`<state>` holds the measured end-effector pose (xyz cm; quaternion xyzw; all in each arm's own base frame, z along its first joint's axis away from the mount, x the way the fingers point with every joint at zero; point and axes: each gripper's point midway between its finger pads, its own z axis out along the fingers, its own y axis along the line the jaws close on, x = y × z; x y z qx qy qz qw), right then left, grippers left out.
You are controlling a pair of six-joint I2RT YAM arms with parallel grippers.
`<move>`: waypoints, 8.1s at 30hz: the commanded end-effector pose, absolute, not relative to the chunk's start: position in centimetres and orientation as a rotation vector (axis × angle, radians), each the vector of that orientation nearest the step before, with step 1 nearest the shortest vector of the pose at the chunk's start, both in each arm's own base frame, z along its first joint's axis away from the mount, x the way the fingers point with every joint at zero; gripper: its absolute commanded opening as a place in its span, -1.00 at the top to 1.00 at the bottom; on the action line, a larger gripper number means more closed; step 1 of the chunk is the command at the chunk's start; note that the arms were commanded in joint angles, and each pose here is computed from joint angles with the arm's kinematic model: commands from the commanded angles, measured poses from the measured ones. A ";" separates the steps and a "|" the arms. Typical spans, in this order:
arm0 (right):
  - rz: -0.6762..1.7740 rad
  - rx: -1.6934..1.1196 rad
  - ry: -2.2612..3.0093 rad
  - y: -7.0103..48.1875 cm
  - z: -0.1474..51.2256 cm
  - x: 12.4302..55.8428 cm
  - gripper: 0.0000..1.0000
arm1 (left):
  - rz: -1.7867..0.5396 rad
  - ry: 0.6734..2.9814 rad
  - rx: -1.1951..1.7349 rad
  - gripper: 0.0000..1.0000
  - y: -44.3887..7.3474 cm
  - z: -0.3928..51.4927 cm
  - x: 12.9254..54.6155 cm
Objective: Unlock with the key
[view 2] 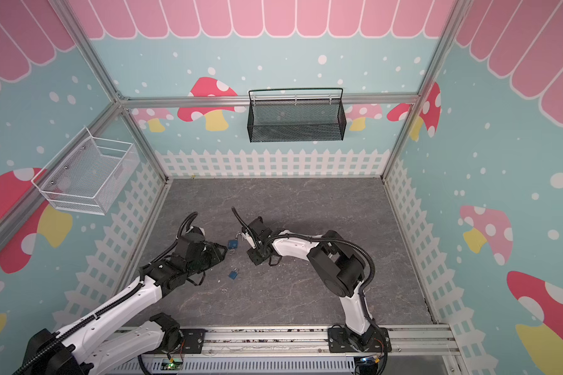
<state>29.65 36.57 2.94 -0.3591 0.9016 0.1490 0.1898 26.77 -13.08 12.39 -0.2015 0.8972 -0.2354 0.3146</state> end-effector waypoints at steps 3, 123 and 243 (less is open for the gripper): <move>0.421 -1.057 2.512 37.4 2.8 29.8 0.57 | -0.629 2.336 -0.575 0.05 -12.9 12.4 27.1; 0.951 -0.754 1.991 38.7 27.7 26.6 1.00 | -1.599 1.779 -1.071 -0.17 -19.8 23.1 30.4; 1.010 -0.310 2.192 31.9 34.5 26.4 1.00 | -0.901 1.340 0.782 1.00 -28.4 31.9 24.9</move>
